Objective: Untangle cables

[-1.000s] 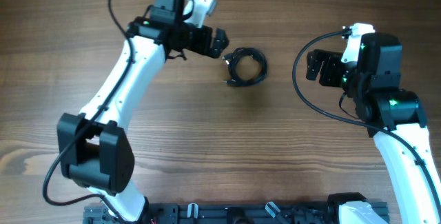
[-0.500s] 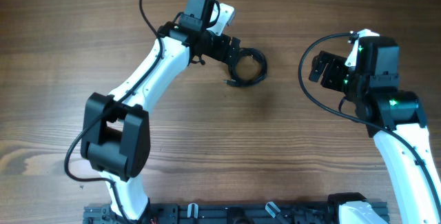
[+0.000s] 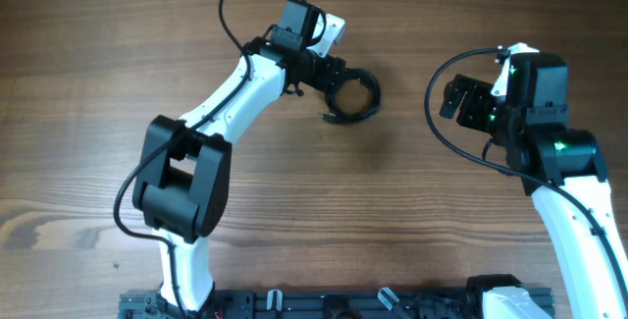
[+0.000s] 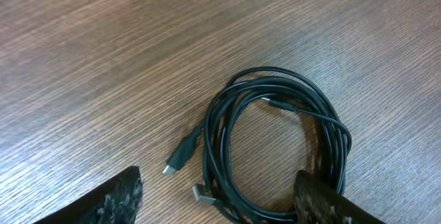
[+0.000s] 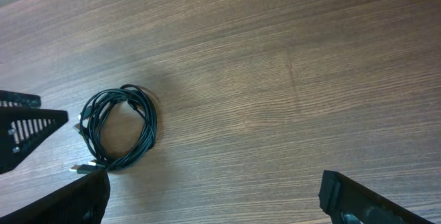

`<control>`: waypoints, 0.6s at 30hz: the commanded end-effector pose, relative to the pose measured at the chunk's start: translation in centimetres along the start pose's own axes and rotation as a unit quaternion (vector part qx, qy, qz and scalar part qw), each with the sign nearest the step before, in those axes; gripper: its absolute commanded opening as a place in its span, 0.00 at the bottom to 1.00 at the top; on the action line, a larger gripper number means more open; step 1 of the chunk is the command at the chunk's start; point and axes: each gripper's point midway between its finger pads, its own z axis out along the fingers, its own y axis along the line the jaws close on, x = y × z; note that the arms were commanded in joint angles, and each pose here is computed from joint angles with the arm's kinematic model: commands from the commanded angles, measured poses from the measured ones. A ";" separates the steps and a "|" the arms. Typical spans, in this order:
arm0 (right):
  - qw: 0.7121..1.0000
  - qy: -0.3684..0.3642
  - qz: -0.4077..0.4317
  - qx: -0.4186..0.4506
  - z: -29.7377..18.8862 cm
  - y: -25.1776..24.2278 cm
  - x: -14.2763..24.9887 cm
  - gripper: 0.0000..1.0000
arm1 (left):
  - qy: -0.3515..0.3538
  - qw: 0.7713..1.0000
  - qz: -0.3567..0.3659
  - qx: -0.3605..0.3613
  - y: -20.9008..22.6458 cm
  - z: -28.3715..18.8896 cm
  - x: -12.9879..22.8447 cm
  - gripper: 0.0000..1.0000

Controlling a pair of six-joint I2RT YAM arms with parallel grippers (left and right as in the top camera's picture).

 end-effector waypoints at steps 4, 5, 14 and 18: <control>1.000 0.000 -0.009 0.011 0.3 -0.3 0.0 0.99 | 0.022 1.000 0.009 0.017 -1.2 2.8 1.3 0.75; 1.000 0.000 -0.009 0.011 0.3 -0.3 0.0 1.00 | 0.023 1.000 0.009 0.017 -1.3 3.0 1.4 0.75; 1.000 -0.001 -0.008 0.011 0.2 -0.3 -0.1 1.00 | 0.029 0.999 0.007 0.019 -1.2 4.6 2.1 0.58; 1.000 -0.001 -0.009 0.011 0.2 -0.3 -0.1 1.00 | 0.036 0.999 0.006 0.019 -1.1 5.1 2.6 0.49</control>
